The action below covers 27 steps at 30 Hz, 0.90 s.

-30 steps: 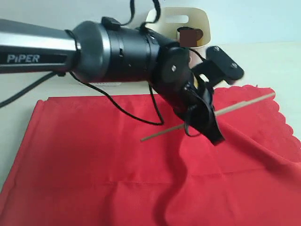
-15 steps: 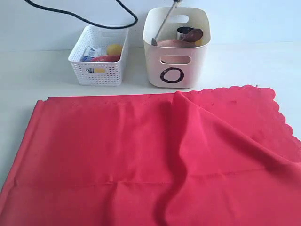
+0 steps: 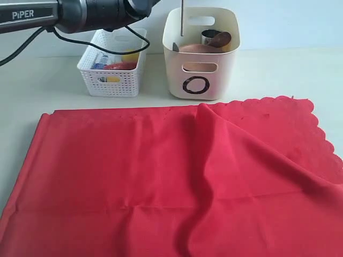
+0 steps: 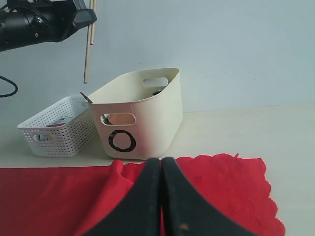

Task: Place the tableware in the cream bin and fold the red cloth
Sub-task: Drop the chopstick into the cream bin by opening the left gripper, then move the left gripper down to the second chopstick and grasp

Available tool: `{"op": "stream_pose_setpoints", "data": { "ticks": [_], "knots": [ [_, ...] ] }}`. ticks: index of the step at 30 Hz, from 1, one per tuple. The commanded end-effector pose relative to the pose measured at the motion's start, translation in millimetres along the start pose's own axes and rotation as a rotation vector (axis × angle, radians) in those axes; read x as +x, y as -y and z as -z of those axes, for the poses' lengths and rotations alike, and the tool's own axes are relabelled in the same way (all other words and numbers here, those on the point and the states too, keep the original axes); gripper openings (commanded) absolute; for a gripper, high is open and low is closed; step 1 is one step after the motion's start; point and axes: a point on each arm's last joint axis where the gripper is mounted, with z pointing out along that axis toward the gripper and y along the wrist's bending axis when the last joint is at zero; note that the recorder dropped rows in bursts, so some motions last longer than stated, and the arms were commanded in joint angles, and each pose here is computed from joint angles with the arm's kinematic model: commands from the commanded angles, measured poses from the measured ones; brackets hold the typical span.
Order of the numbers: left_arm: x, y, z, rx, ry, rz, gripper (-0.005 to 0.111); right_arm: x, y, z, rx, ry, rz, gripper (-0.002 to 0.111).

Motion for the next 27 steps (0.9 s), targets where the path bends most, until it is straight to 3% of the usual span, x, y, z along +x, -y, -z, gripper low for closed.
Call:
{"op": "stream_pose_setpoints", "data": {
  "ticks": [1,5,14,18,21,24,27],
  "knots": [
    [-6.7,-3.7,-1.2,-0.014,0.039,0.006,0.028,0.5,0.1,0.1,-0.001,0.008,0.008,0.0],
    [-6.5,-11.7,-0.8,-0.029,0.034,0.004,0.043,0.5,0.1,0.1,-0.001,0.008,0.008,0.0],
    [-14.9,-5.5,5.4,0.004,-0.034,0.01,0.043,0.5,0.1,0.1,-0.001,0.008,0.008,0.0],
    [-29.8,11.1,30.9,0.133,-0.331,-0.228,0.043,0.5,0.1,0.1,-0.001,0.008,0.008,0.0],
    [-26.4,12.9,56.1,0.177,-0.634,-0.32,0.043,0.5,0.1,0.1,-0.001,0.008,0.008,0.0],
    [5.3,8.6,75.6,0.22,-1.001,-0.332,0.043,0.5,0.1,0.1,-0.001,0.008,0.008,0.0],
    [35.4,6.7,81.3,0.229,-1.189,-0.317,0.043,0.5,0.1,0.1,-0.001,0.008,0.008,0.0]
  ]
}}
